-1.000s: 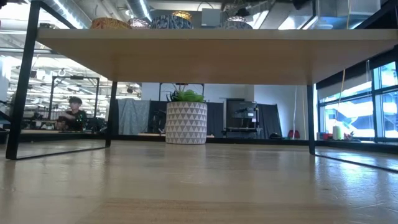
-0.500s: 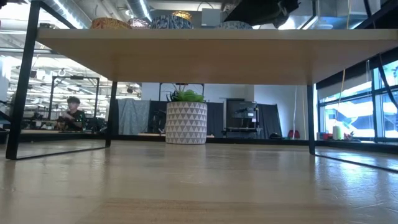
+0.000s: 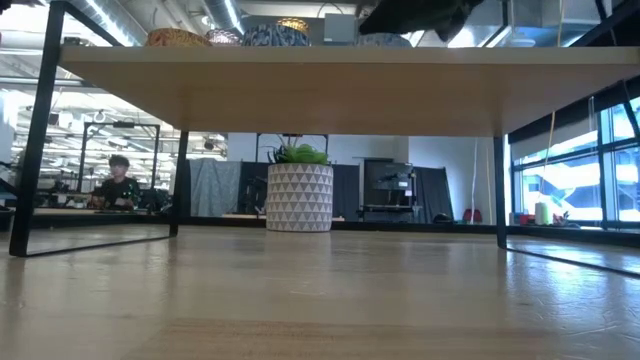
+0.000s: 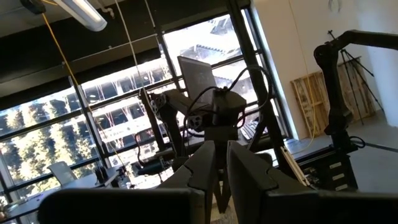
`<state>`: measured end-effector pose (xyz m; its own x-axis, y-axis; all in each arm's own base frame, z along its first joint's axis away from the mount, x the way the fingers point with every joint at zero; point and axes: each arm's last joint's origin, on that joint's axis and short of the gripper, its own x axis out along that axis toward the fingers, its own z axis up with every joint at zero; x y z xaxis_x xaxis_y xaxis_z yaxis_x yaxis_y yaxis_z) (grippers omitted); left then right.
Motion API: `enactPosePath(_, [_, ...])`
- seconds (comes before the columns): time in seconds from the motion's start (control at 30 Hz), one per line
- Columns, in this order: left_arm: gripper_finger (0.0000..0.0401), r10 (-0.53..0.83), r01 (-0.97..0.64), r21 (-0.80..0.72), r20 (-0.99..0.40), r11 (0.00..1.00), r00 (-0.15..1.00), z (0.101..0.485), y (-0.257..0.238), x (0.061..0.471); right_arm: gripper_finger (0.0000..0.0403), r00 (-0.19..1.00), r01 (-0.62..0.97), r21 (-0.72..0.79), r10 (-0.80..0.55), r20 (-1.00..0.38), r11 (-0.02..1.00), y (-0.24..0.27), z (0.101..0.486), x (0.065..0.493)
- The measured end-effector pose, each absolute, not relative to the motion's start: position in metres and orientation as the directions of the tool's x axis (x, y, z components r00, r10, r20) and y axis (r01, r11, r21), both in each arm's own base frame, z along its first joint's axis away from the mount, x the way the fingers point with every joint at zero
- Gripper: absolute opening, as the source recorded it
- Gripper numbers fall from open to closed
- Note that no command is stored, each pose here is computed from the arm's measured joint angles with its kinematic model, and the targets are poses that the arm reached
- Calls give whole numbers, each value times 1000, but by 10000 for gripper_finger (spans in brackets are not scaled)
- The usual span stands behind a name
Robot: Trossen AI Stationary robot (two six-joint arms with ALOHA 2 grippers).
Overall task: Pick & Place candle stick holders
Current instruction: Adjust the blue scented candle on the shelf
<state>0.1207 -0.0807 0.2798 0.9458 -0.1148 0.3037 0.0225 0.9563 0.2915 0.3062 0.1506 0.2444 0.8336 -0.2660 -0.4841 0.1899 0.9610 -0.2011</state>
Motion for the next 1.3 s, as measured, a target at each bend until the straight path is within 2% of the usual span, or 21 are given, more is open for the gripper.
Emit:
enactPosePath(0.27, [36, -115, 23, 291, 304, 956, 946, 280, -81, 121, 0, 840, 173, -217, -259, -477, 961, 160, 261, 305])
enactPosePath(0.4, [36, -115, 23, 291, 304, 956, 946, 280, -81, 121, 0, 830, 198, -265, -306, -467, 944, 161, 263, 303])
enactPosePath(0.53, [36, -115, 23, 291, 304, 957, 946, 280, -81, 121, 0, 793, 158, -281, -291, -535, 947, 155, 265, 304])
enactPosePath(0.67, [36, -117, 24, 291, 305, 956, 945, 280, -81, 121, 0, 741, 134, -256, -268, -615, 957, 148, 282, 305])
enactPosePath(0.83, [36, -116, 24, 291, 305, 956, 945, 280, -81, 121, 0, 719, 122, -289, -286, -634, 949, 146, 306, 303])
enactPosePath(1.13, [36, -117, 25, 291, 305, 956, 945, 280, -81, 121, 0, 650, 2, -116, -89, -754, 993, 124, 323, 311])
enactPosePath(1.3, [36, -117, 25, 291, 305, 956, 945, 280, -81, 121, 0, 586, 4, -101, -85, -806, 995, 111, 312, 318])
